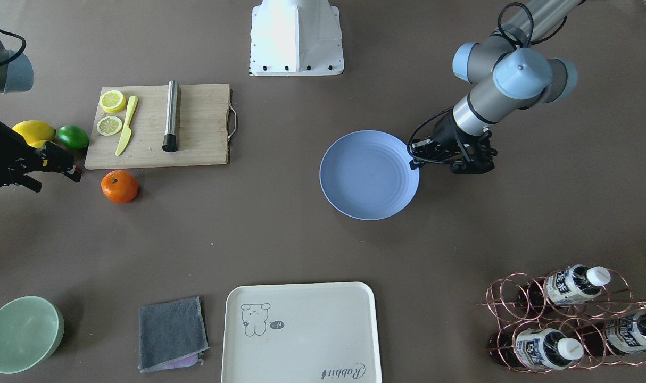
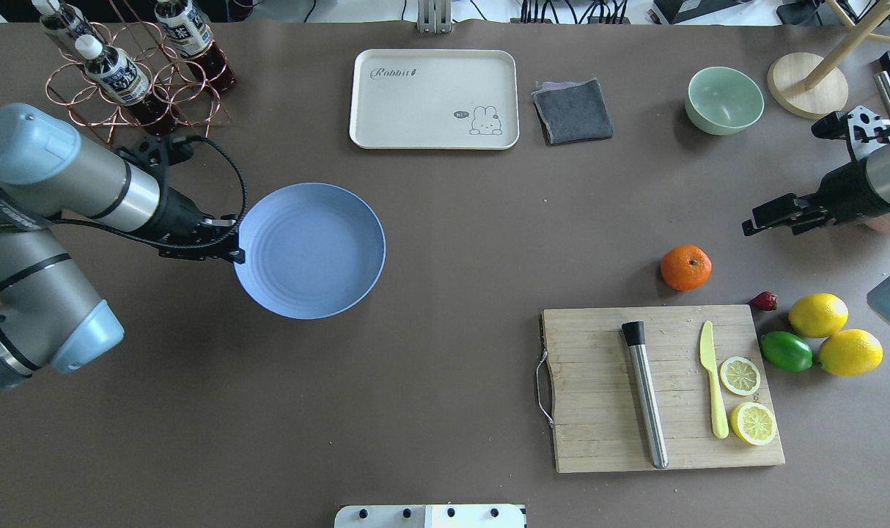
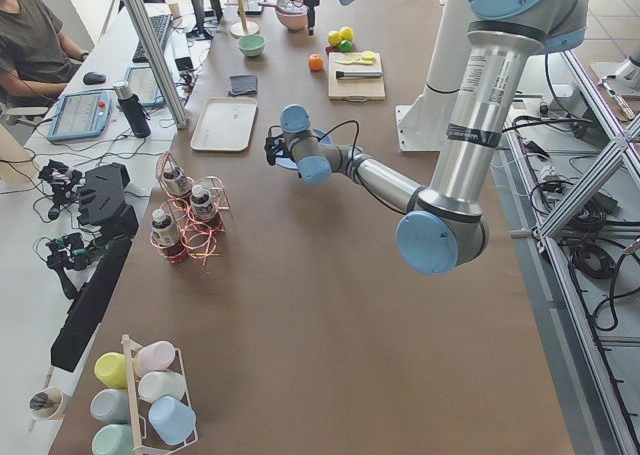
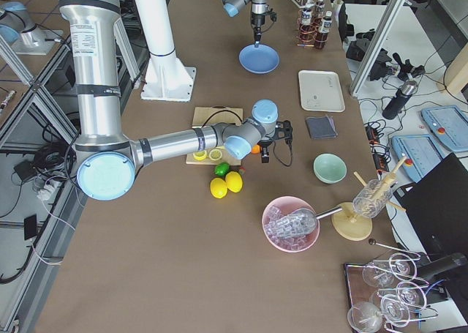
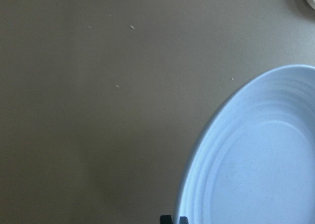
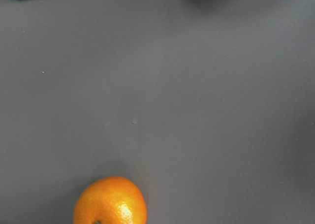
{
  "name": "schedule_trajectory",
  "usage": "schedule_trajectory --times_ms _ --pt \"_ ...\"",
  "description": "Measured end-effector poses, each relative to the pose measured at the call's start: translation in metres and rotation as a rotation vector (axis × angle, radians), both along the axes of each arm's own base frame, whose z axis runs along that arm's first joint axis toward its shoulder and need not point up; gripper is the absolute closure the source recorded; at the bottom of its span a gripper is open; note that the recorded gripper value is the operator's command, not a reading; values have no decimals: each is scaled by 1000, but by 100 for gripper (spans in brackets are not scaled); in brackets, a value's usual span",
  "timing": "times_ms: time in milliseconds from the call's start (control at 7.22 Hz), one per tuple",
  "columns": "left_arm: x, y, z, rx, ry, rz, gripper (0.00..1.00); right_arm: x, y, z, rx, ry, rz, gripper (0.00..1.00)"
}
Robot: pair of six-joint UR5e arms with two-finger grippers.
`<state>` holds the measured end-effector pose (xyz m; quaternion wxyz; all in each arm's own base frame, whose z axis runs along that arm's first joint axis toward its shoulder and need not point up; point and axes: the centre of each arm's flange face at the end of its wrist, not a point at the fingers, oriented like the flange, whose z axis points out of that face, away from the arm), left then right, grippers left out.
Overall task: Pick orange to plate
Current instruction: 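Carry the blue plate to table center with left gripper while right approaches orange, then lower the right gripper onto the orange and close it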
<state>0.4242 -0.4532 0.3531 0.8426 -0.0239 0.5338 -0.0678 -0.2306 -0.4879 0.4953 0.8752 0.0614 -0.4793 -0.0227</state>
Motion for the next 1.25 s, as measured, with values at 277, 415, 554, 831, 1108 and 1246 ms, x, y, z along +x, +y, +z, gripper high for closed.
schedule_trajectory --times_ms 277,415,554,831,1108,1246 --pt "57 36 -30 3 14 -4 100 -34 1 -20 -6 -1 11 0" --pt "81 52 -41 6 18 -7 100 -43 2 -23 -9 0 11 0" --pt "97 63 -50 9 24 -7 100 -47 2 -25 -13 0 12 0" --pt "118 72 -64 -5 35 -19 22 -60 3 -29 -23 6 19 0" --pt "129 75 -69 -11 34 -34 3 -74 6 -24 -36 36 16 1" --pt "131 76 -69 -9 33 -44 3 -82 9 -22 -53 56 6 1"
